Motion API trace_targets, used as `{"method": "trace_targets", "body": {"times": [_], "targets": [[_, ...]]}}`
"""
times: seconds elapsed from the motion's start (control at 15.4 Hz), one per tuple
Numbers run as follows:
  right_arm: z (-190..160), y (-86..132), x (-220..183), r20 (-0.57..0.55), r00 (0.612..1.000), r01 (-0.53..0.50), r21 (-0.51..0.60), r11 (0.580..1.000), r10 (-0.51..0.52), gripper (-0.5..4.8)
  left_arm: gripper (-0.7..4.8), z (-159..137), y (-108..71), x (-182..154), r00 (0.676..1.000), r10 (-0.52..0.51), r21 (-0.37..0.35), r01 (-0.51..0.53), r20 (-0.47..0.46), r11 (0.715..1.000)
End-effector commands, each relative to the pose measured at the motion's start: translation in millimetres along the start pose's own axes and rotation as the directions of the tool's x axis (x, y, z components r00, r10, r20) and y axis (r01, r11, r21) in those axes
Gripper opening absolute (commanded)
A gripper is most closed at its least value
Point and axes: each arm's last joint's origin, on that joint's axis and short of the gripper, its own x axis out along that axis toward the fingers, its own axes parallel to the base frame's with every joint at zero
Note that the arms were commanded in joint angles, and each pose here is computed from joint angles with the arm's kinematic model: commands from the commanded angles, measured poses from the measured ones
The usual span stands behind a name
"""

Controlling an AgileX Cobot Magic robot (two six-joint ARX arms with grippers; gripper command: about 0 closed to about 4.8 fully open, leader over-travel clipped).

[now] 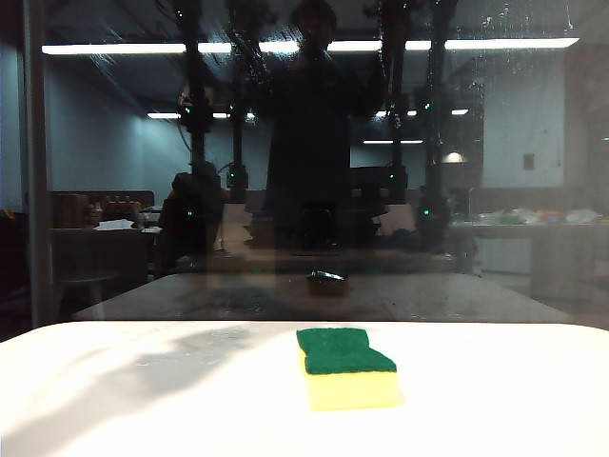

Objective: Reach upward to find where there is water on the glass, pick up the sponge from the table, dry the water, and finally place the sponge back on the table.

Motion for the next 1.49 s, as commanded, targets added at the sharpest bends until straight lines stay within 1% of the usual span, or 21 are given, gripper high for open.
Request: {"method": "trace_targets", "body": {"times": [0.06,0.19,0.26,0.32,0.39,0.45,0.52,0.91,1.04,1.36,1.43,1.49], "targets": [[6,-2,-5,0.073,0.98,0.189,-0.077,0.979,-0.184,-0.06,-0.05,-4,8.4,-5,0.939,0.34,0.087,-0.336,-0.042,0.938],[8,-4,-9,0.105,0.949,0.31,-0.128,0.942,-0.297,-0.06,-0.06,-6,11.7,-8,0.88,0.471,0.13,-0.461,-0.056,0.878],[9,-4,-13,0.114,0.927,0.37,-0.129,0.92,-0.357,-0.06,-0.06,-6,12.7,-9,0.856,0.514,0.163,-0.5,-0.052,0.85],[8,-5,-15,0.116,0.895,0.443,-0.119,0.889,-0.43,-0.06,-0.06,-4,12.6,-11,0.839,0.543,0.205,-0.525,-0.041,0.826],[8,-7,-18,0.118,0.858,0.511,-0.111,0.852,-0.499,-0.06,-0.05,-3,12.6,-12,0.829,0.559,0.245,-0.535,-0.032,0.808],[7,-9,-19,0.115,0.827,0.561,-0.107,0.821,-0.551,-0.06,-0.06,-2,12.3,-13,0.829,0.558,0.261,-0.533,-0.027,0.805],[5,-9,-20,0.099,0.818,0.575,-0.112,0.81,-0.567,-0.06,-0.06,-2,11.8,-14,0.829,0.559,0.261,-0.533,-0.027,0.805],[7,-6,-24,0.108,0.821,0.571,-0.137,0.809,-0.561,-0.06,-0.06,4,7.7,-21,0.83,0.557,0.26,-0.536,-0.01,0.803],[7,-5,-24,0.104,0.837,0.546,-0.184,0.817,-0.537,-0.06,-0.06,6,6.4,-23,0.831,0.556,0.259,-0.536,-0.005,0.803],[8,-4,-27,0.107,0.837,0.547,-0.185,0.817,-0.536,-0.06,-0.06,7,5.0,-25,0.831,0.557,0.259,-0.536,-0.006,0.803],[9,-3,-28,0.106,0.837,0.547,-0.186,0.817,-0.536,-0.06,-0.06,7,4.6,-26,0.833,0.553,0.259,-0.533,-0.006,0.806],[9,-3,-28,0.104,0.837,0.547,-0.186,0.816,-0.537,-0.06,-0.06,7,2.7,-27,0.854,0.52,0.259,-0.499,-0.014,0.827]]}}
